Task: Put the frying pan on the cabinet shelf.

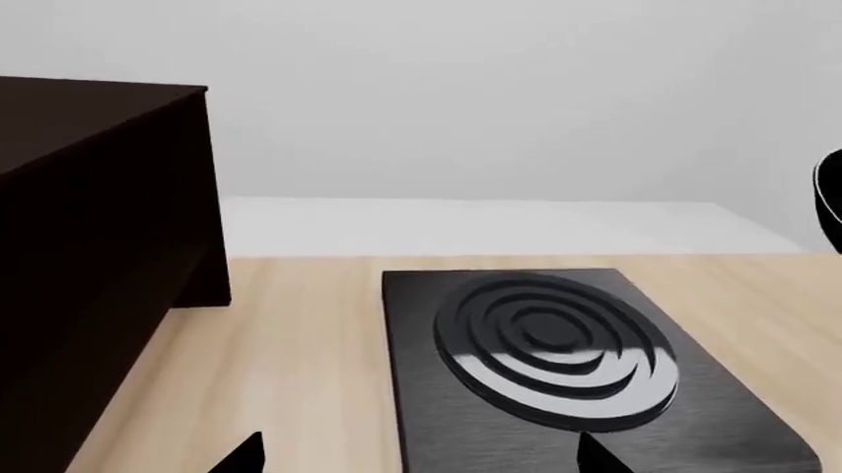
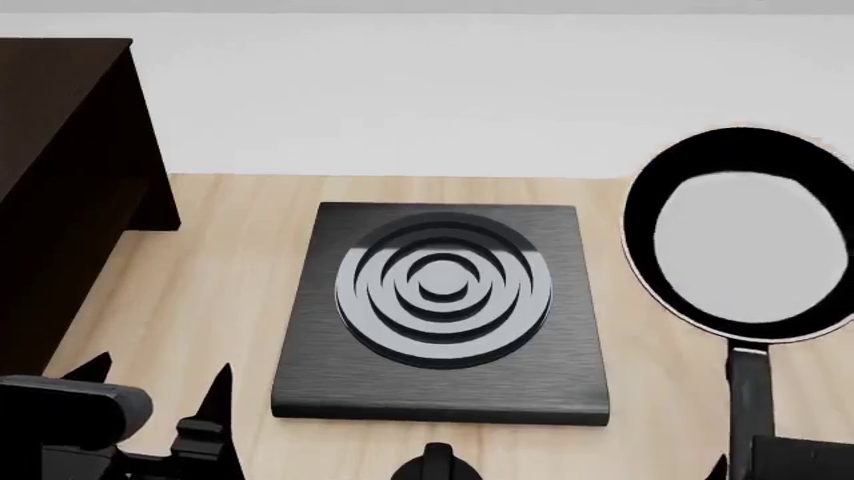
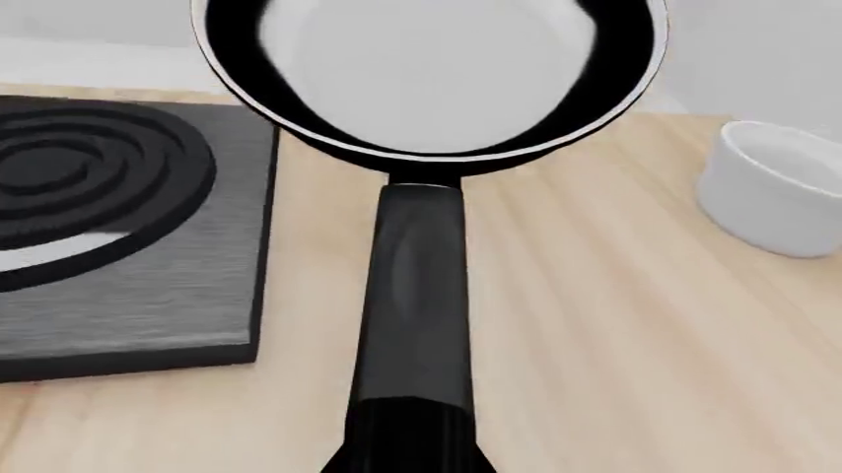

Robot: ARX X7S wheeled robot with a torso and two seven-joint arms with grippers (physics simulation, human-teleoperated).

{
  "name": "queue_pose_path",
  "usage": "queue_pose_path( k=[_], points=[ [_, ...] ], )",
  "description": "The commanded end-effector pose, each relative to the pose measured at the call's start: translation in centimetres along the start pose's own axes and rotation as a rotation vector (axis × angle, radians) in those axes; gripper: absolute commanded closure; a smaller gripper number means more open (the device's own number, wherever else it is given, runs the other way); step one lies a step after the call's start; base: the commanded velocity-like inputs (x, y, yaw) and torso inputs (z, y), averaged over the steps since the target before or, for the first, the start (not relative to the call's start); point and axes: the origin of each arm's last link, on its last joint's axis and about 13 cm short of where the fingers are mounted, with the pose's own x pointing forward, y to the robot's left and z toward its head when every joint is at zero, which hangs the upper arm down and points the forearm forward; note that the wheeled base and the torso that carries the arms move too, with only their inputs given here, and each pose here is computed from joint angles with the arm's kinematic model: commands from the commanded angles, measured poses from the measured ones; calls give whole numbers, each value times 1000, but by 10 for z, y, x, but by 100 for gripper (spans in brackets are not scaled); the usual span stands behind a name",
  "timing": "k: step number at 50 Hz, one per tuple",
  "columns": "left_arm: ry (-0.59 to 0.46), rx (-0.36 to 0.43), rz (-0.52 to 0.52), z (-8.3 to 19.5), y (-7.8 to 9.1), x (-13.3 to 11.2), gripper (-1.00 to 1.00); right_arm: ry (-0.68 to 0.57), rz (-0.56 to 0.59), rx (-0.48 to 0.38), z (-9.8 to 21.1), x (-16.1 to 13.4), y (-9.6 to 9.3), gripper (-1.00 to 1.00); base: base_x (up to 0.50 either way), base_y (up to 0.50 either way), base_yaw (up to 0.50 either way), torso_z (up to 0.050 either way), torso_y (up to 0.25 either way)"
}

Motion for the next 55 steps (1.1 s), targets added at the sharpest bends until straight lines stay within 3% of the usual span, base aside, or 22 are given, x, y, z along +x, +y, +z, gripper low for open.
queue_pose_path(
  k=[1, 6, 11, 16, 21, 27, 33, 38, 55],
  points=[
    [2, -35, -81, 24, 3, 11, -100, -183, 63, -139, 62, -18, 9, 100, 0, 0, 0, 0, 0],
    [27, -45, -191, 40, 2, 14, -100, -239, 117, -193, 85, -26, 19, 100, 0, 0, 0, 0, 2],
    [39, -113, -289, 64, -3, 16, -100, -270, 174, -217, 95, -30, 30, 100, 0, 0, 0, 0, 2],
    [63, -178, -337, 69, -7, 24, -100, -283, 217, -225, 97, -30, 38, 100, 0, 0, 0, 0, 2],
    [79, -260, -387, 79, -12, 27, -100, -324, 276, -259, 107, -28, 45, 100, 0, 0, 0, 0, 2],
    [110, -421, -401, 93, -13, 30, -100, -353, 322, -282, 115, -33, 56, 100, 0, 0, 0, 0, 2],
    [181, -477, -505, 99, -18, 28, -100, -356, 352, -284, 113, -38, 63, 100, 0, 0, 0, 3, 2],
    [176, -564, -550, 108, -23, 28, -100, -369, 376, -294, 118, -44, 68, 100, 0, 0, 0, 0, 2],
    [188, -610, -649, 114, -42, 18, -100, -384, 406, -300, 120, -47, 75, 100, 0, 0, 0, 0, 2]
  ],
)
